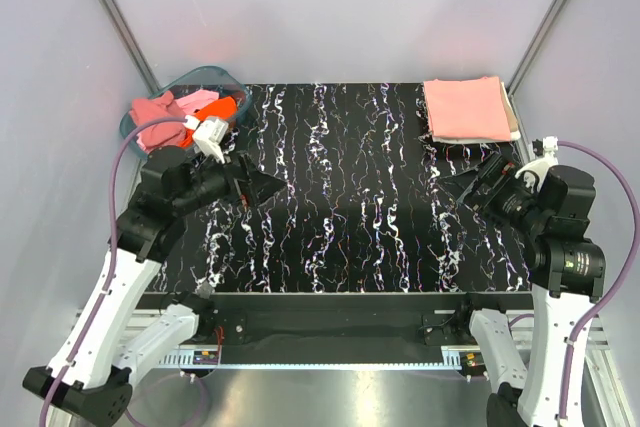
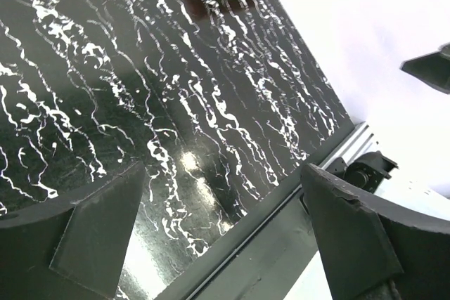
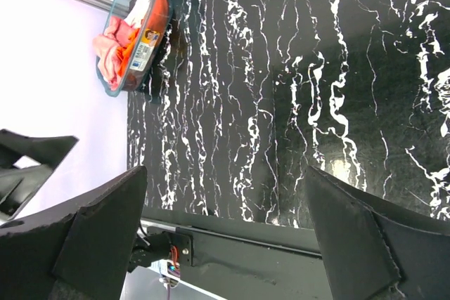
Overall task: Fold and stack the t-shirts
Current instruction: Grab the tshirt from the pile
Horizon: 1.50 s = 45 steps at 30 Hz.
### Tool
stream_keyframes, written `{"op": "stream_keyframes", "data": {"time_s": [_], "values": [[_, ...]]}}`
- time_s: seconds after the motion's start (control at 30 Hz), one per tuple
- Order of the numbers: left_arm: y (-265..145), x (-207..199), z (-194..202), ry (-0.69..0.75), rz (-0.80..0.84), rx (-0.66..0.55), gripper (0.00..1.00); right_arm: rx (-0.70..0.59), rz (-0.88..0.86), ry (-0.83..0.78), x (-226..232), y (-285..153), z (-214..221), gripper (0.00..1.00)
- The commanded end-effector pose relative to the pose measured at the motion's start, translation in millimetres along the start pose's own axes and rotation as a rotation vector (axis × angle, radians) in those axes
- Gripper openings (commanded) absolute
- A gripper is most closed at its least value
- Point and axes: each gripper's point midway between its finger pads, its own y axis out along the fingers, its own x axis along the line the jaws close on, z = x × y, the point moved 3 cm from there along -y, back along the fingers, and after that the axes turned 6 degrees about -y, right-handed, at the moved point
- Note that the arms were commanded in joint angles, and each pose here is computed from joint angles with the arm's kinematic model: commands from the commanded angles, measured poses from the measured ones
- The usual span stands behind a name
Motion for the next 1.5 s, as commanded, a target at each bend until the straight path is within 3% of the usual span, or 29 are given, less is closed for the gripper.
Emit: {"op": "stream_keyframes", "data": {"time_s": [0.0, 0.2, 0.4, 0.53, 0.7, 0.73, 0.77, 0.9, 1.07, 1.23, 1.4, 1.43, 1.47], "values": [[2, -5, -21, 0.002, -0.006, -0.069, 0.99, -0.042, -0.05, -0.021, 17, -13, -7, 0.99], [13, 15, -21, -0.01, -0.104, -0.061, 0.99, 0.047, -0.02, 0.053, 0, 4, 13, 1.0], [30, 86, -56, -0.078, -0.505, -0.254, 0.99, 0.014, 0.037, 0.087, -17, 15, 14, 1.0], [34, 95, -93, -0.039, -0.526, -0.329, 0.99, -0.002, 0.047, 0.111, -21, 27, 5, 1.0], [17, 159, -147, -0.091, -0.644, -0.386, 0.95, 0.041, 0.028, 0.104, -26, 50, -2, 1.0], [16, 160, -159, -0.101, -0.637, -0.395, 0.93, 0.05, 0.035, 0.108, -29, 56, -3, 1.0], [10, 193, -165, -0.151, -0.694, -0.386, 0.9, 0.056, 0.048, 0.112, -33, 59, -2, 1.0], [-3, 259, -172, -0.226, -0.858, -0.379, 0.81, 0.076, 0.019, 0.079, -33, 67, -3, 1.0], [-7, 339, -172, -0.387, -0.931, -0.357, 0.57, 0.062, -0.051, 0.097, -23, 77, -16, 1.0], [12, 370, -174, -0.386, -0.905, -0.292, 0.54, 0.075, -0.109, 0.108, -17, 89, -24, 1.0], [29, 409, -144, -0.457, -0.952, -0.209, 0.54, 0.091, -0.11, 0.097, -19, 93, -24, 1.0], [32, 411, -147, -0.455, -0.937, -0.208, 0.52, 0.09, -0.113, 0.099, -18, 93, -25, 1.0], [41, 417, -141, -0.466, -0.901, -0.176, 0.42, 0.087, -0.114, 0.095, -18, 92, -26, 1.0]]}}
